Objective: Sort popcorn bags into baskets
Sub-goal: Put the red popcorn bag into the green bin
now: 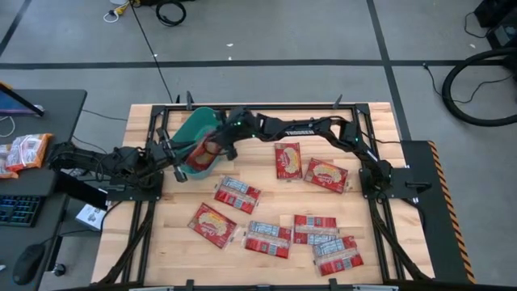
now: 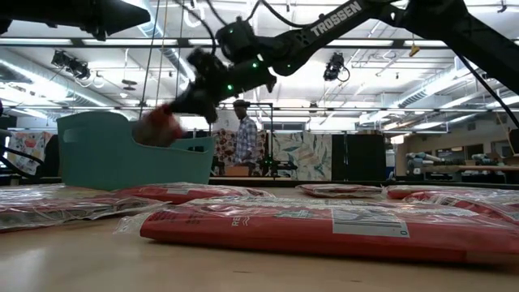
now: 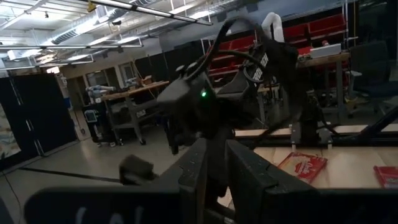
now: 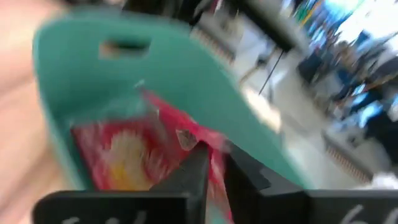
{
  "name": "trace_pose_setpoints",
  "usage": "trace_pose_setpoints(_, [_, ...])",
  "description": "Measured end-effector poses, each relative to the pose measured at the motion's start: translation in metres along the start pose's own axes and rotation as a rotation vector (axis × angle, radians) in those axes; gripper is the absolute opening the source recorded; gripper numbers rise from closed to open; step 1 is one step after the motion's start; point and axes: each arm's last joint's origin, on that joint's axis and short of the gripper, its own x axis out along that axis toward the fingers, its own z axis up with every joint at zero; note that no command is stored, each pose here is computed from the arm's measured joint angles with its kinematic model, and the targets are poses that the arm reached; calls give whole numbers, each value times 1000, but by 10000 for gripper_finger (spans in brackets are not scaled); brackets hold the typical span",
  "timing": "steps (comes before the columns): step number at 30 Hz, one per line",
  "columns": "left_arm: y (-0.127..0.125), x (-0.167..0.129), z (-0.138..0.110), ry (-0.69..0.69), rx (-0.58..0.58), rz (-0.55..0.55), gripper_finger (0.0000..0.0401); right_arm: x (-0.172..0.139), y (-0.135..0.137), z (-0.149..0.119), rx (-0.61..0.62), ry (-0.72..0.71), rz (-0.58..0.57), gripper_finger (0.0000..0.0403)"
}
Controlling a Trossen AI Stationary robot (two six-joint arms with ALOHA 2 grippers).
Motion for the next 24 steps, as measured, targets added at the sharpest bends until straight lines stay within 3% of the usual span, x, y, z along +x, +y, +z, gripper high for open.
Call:
trace_pose_setpoints(4, [0, 0, -1, 9, 8, -3, 64, -1, 7, -12, -50, 168, 26, 88])
trace_pose_setpoints(9, [0, 0, -1, 10, 8, -3, 64, -2, 5, -16, -151, 300, -51, 120])
trace_pose_setpoints(17, [0, 0, -1, 10, 8, -3, 64, -9, -5, -10, -222, 570, -306, 132])
trace_pose_setpoints(24, [0, 0, -1, 11, 9, -3, 64, -24, 0, 23, -178, 525, -283, 132])
